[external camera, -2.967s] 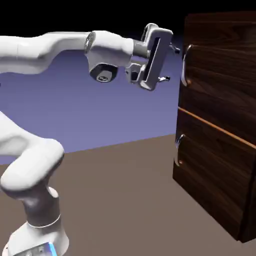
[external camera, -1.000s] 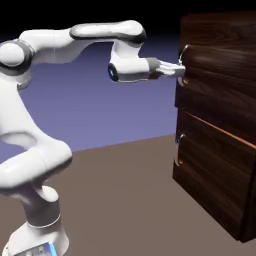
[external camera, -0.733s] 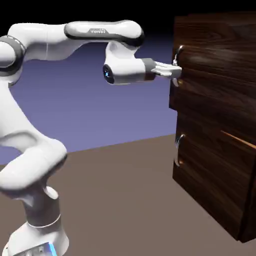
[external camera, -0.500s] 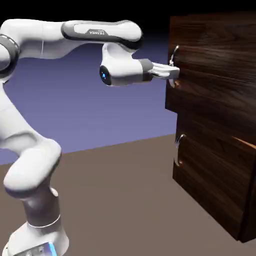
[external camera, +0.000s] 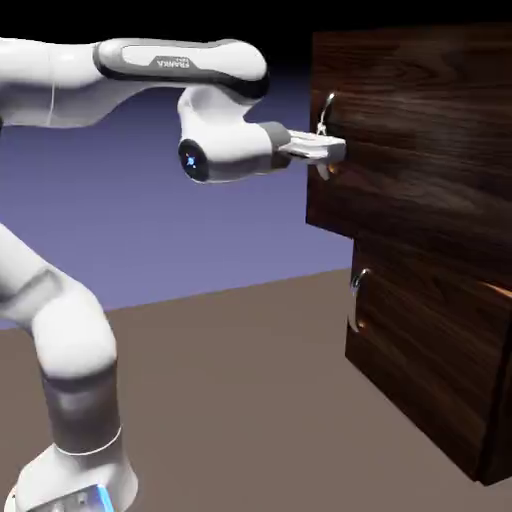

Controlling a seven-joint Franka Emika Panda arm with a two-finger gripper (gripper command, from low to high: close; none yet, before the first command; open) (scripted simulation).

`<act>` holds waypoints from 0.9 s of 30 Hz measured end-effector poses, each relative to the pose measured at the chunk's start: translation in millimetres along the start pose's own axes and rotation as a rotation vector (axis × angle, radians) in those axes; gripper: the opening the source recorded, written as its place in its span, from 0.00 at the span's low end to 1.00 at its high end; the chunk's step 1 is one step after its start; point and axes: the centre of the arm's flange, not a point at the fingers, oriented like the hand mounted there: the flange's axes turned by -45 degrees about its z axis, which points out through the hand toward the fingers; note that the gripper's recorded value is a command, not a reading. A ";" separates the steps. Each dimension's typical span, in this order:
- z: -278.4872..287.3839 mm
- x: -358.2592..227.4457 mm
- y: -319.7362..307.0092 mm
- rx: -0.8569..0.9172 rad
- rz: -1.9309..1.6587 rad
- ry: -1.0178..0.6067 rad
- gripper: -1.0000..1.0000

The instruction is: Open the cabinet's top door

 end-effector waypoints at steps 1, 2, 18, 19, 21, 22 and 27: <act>-6.3 0.0 -2.5 -0.017 0.000 0.000 0.00; -12.4 0.0 -5.0 -0.033 0.000 0.000 0.00; -79.7 0.1 -41.3 -0.221 0.000 0.000 0.00; -82.6 0.1 -43.4 -0.230 0.000 0.000 0.00; -89.1 0.1 -47.9 -0.249 0.000 0.000 0.00; -92.8 0.1 -50.5 -0.260 0.000 0.000 0.00; -116.5 0.1 -69.2 -0.335 0.002 -0.001 0.00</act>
